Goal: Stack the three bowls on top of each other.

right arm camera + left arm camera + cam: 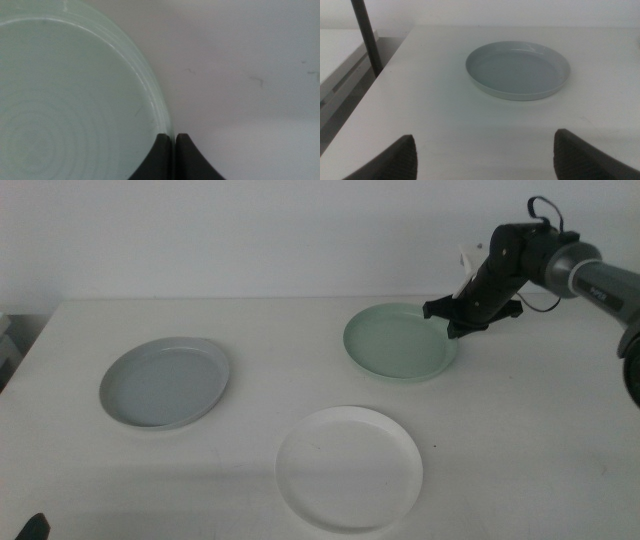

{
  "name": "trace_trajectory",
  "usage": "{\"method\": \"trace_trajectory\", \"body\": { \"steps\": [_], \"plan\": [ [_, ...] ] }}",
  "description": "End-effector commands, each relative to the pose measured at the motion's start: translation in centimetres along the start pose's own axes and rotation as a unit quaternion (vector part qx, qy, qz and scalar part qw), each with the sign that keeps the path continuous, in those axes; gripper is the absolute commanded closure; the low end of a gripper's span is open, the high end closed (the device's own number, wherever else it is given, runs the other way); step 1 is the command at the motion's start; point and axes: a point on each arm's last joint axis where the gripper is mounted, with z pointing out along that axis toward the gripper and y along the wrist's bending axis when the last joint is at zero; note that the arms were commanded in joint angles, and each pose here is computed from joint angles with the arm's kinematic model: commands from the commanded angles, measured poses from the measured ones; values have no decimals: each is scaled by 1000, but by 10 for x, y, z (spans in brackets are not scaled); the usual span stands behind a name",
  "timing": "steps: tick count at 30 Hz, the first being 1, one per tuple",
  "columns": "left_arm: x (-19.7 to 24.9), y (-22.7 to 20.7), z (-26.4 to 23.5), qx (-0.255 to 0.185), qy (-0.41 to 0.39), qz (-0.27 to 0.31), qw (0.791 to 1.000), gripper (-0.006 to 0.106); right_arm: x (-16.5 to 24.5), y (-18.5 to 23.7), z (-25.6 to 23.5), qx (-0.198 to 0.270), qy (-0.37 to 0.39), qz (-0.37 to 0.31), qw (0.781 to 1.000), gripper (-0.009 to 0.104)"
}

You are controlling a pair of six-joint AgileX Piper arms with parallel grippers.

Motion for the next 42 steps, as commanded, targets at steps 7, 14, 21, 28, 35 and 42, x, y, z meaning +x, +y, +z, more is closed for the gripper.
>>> {"method": "trace_trajectory", "body": {
  "steps": [7,14,21,28,35,42],
  "plan": [
    [-9,-1,-2,8,-48,-7,999,4,-4,31,-128,-61,-146,-3,987,96],
    [-9,-1,-2,8,-48,-7,999,4,62,73,-163,-107,-134,-42,984,96],
    [-9,-1,-2,8,-48,-7,999,4,120,89,-155,-117,-89,-58,987,96],
    [-9,-1,-2,8,-48,-7,999,4,156,93,-131,-120,-64,-50,989,96],
    [-9,-1,-2,8,-48,-7,999,4,165,94,-124,-122,-47,-49,990,96],
    [-9,-1,-2,8,-48,-7,999,4,168,93,-130,-122,-27,-68,990,67]
  ]
}}
